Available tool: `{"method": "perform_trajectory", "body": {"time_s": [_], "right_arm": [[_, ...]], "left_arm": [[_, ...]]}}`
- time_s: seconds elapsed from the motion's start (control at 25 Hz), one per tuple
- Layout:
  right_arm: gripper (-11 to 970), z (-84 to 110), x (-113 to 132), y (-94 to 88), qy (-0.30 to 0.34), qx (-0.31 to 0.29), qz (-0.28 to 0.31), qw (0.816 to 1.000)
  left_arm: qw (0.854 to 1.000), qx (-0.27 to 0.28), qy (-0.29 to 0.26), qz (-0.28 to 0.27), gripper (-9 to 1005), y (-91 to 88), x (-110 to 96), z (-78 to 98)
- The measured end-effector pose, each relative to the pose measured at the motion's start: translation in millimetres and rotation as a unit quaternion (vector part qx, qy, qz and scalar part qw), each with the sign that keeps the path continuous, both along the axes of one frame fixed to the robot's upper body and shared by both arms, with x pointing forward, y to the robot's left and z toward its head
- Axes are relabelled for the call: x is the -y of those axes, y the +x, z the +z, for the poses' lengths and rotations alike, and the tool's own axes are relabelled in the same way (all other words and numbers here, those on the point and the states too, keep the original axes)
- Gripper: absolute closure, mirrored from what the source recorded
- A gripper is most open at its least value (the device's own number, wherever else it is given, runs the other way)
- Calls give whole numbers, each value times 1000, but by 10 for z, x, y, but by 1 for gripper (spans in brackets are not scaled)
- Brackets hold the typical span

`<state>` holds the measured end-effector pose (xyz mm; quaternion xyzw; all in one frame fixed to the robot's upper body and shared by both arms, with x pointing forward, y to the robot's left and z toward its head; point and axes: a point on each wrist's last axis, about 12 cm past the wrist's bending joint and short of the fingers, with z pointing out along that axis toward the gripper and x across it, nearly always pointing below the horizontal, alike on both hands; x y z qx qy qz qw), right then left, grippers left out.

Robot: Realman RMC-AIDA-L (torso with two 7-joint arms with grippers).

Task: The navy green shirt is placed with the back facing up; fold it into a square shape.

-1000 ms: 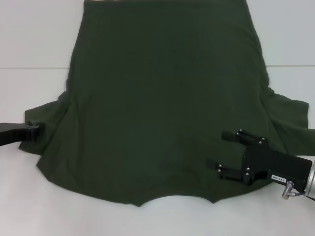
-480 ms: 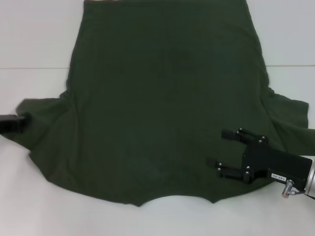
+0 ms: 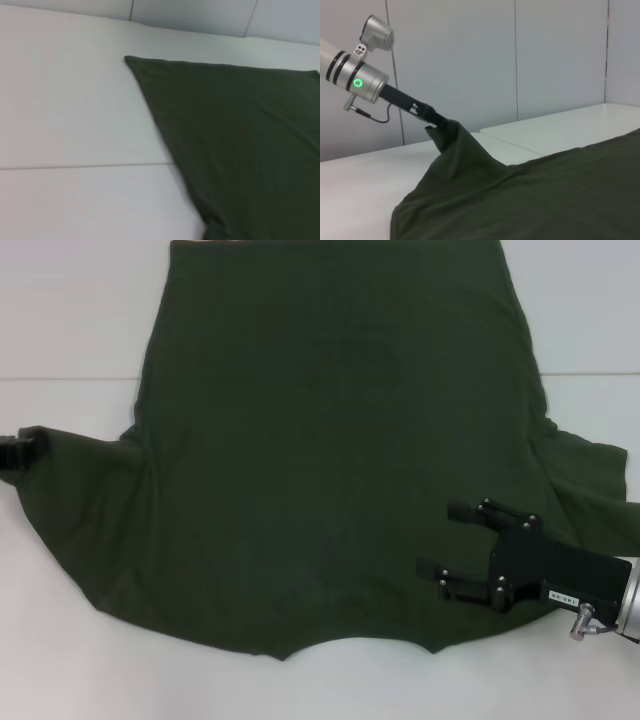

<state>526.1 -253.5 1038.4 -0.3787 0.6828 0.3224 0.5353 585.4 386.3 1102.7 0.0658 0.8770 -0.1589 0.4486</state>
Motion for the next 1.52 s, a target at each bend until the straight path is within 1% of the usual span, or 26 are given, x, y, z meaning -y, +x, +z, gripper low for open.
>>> {"method": "perform_trajectory", "body": {"time_s": [0.08, 0.12, 0.2, 0.32, 0.44, 0.52, 0.64, 0.76, 1.0, 1.16, 1.28, 1.4, 1.52], "right_arm": [[48, 1, -3, 3, 0, 0, 1, 1000], [48, 2, -4, 3, 0, 0, 1, 1000], [48, 1, -4, 3, 0, 0, 1, 1000], [47, 0, -3, 2, 0, -1, 0, 1000], [47, -3, 0, -1, 0, -1, 0, 1000], [47, -4, 1, -4, 0, -2, 0, 1000], [48, -6, 0, -8, 1, -2, 0, 1000], [48, -10, 2, -15, 1, -3, 0, 1000], [47, -28, -14, -38, 3, -6, 3, 1000], [47, -30, -14, -47, 3, -5, 4, 1000], [47, -30, -16, -50, 4, -5, 5, 1000], [47, -30, -17, -52, 4, -5, 6, 1000], [47, -31, -17, -55, 5, -5, 6, 1000]], "left_arm": [[1000, -2, -4, -2, 956, 16, 22, 17], [999, -18, -28, -7, 955, 57, 104, 95], [999, -26, -43, -7, 955, 72, 142, 139], [994, -59, -90, -21, 954, 111, 304, 257], [986, -102, -122, -48, 953, 169, 494, 357], [981, -131, -129, -55, 952, 207, 593, 396], [975, -166, -135, -51, 951, 254, 706, 412], [970, -187, -150, -46, 950, 278, 808, 393], [961, -190, -197, -36, 906, 339, 929, 311], [953, -187, -237, -6, 877, 375, 944, 244], [946, -185, -268, 10, 855, 368, 956, 179], [936, -184, -301, 21, 834, 341, 976, 112], [928, -179, -327, 21, 812, 319, 1005, 66]]}}
